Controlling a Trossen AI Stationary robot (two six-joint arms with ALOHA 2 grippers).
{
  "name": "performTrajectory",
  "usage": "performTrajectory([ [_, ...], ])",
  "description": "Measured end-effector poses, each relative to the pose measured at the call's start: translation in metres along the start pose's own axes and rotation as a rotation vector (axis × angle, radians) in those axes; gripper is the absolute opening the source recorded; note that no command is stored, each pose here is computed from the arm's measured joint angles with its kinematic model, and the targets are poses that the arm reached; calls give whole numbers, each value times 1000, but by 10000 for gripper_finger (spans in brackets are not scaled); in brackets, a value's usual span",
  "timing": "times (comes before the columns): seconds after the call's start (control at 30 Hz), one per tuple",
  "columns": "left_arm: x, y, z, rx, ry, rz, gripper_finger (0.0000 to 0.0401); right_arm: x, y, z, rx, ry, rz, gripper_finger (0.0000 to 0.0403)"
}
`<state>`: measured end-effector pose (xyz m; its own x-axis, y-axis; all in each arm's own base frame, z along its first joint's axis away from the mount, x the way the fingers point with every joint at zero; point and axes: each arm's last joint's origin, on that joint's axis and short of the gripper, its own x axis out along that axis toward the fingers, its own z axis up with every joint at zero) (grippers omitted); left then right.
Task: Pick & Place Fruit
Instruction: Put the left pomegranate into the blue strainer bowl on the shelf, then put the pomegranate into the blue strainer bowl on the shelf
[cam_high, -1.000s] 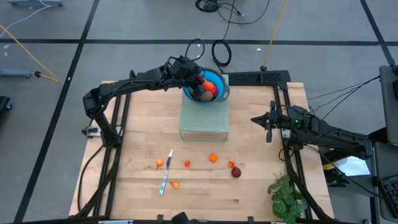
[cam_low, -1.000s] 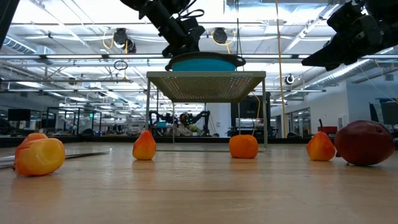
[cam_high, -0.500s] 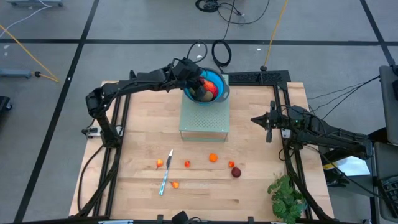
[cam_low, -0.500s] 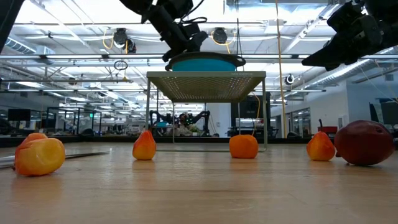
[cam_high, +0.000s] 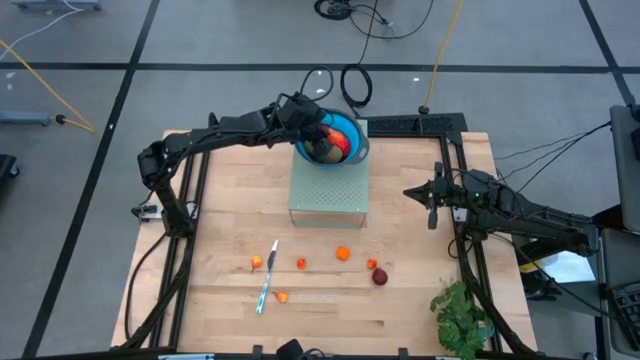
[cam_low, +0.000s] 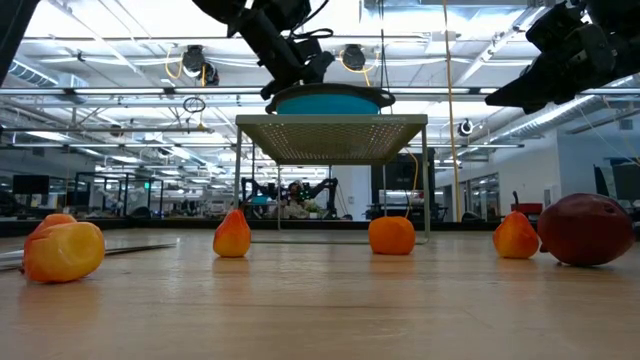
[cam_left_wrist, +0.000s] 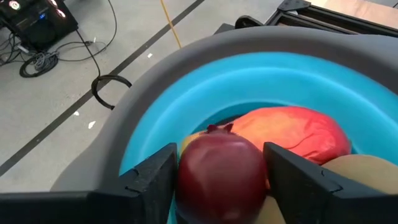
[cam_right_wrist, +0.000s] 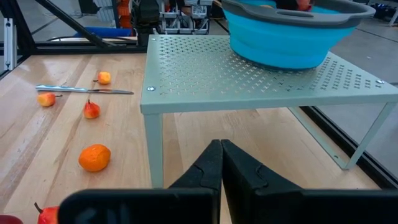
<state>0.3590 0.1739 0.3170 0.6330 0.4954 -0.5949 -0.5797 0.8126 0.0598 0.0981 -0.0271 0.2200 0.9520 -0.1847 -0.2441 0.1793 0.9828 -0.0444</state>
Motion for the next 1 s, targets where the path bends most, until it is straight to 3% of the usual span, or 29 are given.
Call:
performTrajectory([
  [0.2, -6, 1, 3, 31, -16, 2, 259, 0, 0, 0, 0, 0, 0, 0],
  [0.47, -75, -7, 38, 50, -186, -16, 262, 0, 0, 0, 0, -4, 0, 0],
  [0.6, -101, -14, 37, 48, -197, 2, 262, 0, 0, 0, 0, -5, 0, 0],
  [0.77, -129, -30, 31, 9, -176, -62, 259, 0, 0, 0, 0, -4, 0, 0],
  [1.0, -155, -57, 19, 40, -138, -147, 220, 0, 0, 1, -1, -8, -1, 0],
])
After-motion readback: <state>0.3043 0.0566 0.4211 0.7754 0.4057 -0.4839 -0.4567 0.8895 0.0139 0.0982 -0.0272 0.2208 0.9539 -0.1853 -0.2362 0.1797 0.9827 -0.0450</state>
